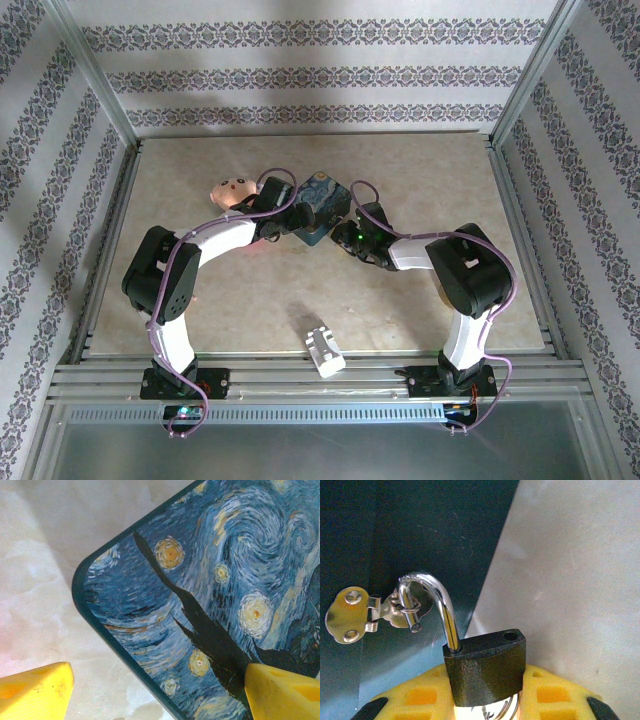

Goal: Unlock the padlock with the key

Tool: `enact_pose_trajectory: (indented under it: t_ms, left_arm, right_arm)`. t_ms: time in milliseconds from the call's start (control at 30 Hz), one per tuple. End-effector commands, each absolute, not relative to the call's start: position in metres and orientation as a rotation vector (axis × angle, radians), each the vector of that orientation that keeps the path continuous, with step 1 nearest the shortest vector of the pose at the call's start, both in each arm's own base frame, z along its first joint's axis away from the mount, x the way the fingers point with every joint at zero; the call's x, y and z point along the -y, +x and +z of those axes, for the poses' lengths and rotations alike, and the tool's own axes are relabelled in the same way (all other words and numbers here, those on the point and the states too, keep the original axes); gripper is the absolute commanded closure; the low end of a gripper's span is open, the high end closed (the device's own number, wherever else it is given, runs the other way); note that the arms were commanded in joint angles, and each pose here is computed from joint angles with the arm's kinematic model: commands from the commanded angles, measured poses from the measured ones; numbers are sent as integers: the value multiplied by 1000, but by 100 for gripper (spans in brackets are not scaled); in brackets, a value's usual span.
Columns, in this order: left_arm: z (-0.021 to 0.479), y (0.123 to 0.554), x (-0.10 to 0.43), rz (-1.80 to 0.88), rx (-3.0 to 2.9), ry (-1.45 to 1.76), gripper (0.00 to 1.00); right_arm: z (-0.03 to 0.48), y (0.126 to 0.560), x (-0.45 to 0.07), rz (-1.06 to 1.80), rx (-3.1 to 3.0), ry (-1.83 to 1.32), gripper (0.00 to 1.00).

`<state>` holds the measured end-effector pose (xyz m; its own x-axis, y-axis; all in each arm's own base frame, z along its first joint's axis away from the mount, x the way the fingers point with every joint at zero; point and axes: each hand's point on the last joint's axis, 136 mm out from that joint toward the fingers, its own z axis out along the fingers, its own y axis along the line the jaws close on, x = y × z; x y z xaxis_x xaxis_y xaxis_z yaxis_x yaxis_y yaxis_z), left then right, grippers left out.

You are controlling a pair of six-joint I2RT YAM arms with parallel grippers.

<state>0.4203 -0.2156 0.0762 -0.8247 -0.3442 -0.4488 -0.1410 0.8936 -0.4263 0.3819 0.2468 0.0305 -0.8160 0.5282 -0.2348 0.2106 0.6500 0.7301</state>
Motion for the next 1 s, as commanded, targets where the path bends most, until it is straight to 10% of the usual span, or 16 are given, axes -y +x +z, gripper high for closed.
enact_pose_trajectory:
  t_ms: [0, 967]
  left_arm:
    - [36, 392, 191, -381, -2676, -389, 12]
    - [34, 389, 191, -389, -2679, -397, 14]
  right_arm:
    - [14, 390, -243, 985, -2407, 627, 100]
    - [25, 412, -222, 1008, -2298, 720, 100]
